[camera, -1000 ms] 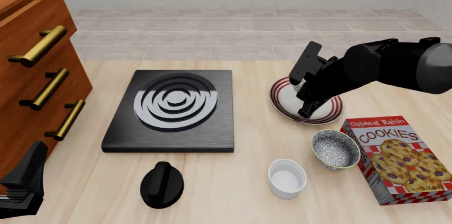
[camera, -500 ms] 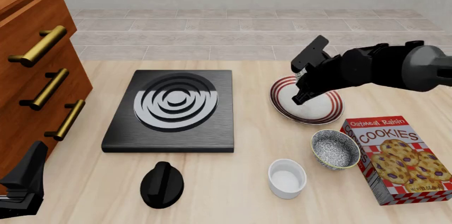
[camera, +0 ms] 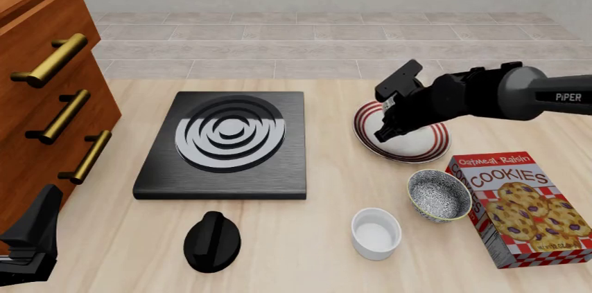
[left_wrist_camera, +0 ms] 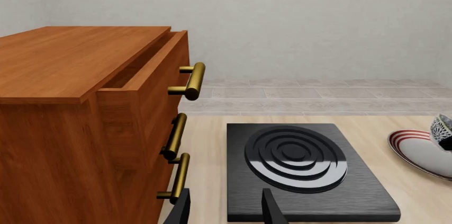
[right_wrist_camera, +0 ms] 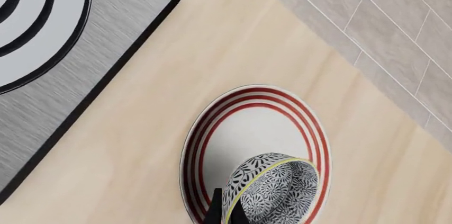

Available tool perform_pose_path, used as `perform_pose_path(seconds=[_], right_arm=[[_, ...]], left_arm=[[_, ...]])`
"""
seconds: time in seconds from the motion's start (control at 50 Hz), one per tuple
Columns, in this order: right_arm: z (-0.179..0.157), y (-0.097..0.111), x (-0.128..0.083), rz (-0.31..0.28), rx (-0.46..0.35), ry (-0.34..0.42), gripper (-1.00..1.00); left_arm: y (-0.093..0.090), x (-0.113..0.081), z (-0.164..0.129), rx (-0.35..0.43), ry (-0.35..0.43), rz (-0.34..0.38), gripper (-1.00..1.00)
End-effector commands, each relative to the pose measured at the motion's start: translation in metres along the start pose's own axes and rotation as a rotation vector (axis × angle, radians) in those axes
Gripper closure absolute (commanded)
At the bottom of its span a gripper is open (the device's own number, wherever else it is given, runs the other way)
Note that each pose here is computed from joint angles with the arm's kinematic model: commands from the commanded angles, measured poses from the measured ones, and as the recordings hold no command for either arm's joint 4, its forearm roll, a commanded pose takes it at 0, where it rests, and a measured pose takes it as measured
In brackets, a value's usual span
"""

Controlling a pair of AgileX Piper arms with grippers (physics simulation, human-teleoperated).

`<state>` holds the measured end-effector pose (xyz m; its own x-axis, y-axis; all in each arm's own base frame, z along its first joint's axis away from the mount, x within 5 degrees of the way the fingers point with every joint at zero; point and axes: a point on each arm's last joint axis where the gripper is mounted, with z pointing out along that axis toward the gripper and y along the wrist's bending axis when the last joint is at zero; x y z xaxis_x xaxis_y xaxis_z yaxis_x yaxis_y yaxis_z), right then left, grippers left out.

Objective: Pick the akita bowl from table center and place it on the plate.

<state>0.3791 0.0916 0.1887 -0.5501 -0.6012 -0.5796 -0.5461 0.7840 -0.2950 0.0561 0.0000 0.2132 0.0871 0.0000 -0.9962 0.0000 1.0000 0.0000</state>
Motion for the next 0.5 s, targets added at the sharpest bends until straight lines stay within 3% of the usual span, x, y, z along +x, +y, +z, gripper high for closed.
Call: perform_pose_path(seconds=[0.02,0.5], right_arm=[[0.013,-0.004,0.003,0.027,0.000,0.021,1.00],[0.035,-0.012,0.011,0.083,-0.012,0.084,1.00]], left_arm=[[0.000,0.000,0.000,0.000,0.000,0.000,-1.00],[0.000,0.000,0.000,0.000,0.000,0.000,-1.00]])
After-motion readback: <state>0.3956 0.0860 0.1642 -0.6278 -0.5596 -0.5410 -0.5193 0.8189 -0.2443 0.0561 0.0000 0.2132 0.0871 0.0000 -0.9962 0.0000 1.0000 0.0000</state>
